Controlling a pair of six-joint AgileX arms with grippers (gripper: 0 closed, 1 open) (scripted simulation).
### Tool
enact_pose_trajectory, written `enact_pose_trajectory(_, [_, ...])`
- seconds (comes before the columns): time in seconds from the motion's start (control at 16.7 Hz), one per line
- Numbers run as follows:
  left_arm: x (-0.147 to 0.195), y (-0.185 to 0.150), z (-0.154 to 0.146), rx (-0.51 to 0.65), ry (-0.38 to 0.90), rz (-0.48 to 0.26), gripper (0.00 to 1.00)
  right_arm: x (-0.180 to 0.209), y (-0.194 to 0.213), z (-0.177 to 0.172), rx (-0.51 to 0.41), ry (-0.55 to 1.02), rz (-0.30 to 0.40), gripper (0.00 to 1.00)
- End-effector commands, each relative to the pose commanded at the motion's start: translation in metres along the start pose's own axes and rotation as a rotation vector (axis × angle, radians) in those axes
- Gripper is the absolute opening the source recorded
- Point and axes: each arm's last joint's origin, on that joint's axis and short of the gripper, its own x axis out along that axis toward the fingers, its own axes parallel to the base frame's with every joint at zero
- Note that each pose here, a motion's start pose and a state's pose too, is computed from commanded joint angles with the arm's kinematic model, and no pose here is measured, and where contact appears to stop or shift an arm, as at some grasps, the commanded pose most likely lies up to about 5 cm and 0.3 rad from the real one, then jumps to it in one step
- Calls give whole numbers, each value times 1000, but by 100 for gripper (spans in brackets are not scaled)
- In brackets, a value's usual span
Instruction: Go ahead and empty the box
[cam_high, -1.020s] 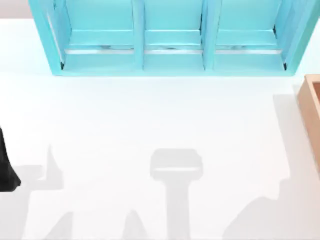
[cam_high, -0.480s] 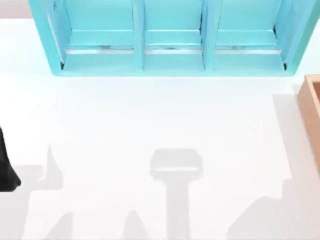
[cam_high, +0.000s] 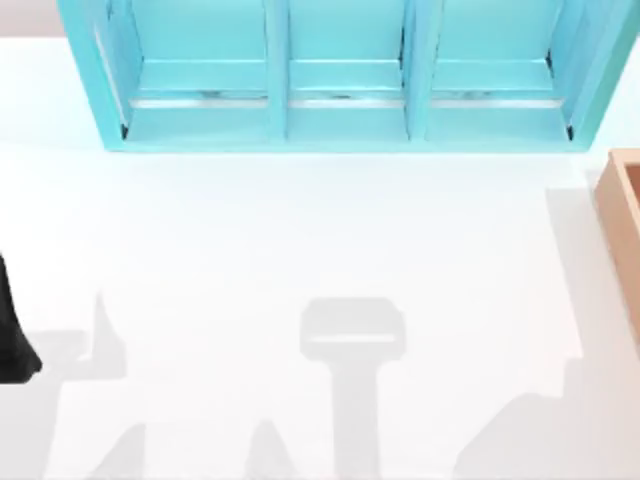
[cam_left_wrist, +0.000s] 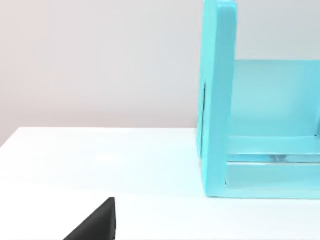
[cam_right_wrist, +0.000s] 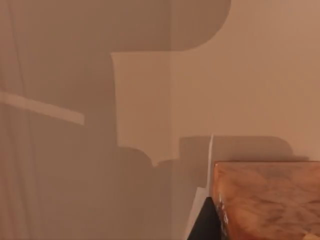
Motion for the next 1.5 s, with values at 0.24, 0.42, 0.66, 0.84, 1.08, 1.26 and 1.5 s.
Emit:
enact_pose_trajectory(0.24, [0, 0, 0, 0, 0, 0, 100, 0, 0, 0, 0, 0, 0, 0])
enact_pose_trajectory(0.42, [0, 0, 0, 0, 0, 0, 100, 0, 0, 0, 0, 0, 0, 0])
enact_pose_trajectory(0.66, [0, 0, 0, 0, 0, 0, 100, -1, 0, 0, 2, -2, -1, 0])
enact_pose_trajectory(0.84, [0, 0, 0, 0, 0, 0, 100, -16, -6, 2, 8, -41, -11, 0])
enact_pose_trajectory(1.08, [0, 0, 0, 0, 0, 0, 100, -77, -28, 2, 52, -175, -61, 0])
enact_pose_trajectory(1.26, [0, 0, 0, 0, 0, 0, 100, -121, -30, -4, 65, -211, -81, 0])
enact_pose_trajectory(1.5, [0, 0, 0, 0, 0, 0, 100, -135, -12, -3, 22, -99, -37, 0])
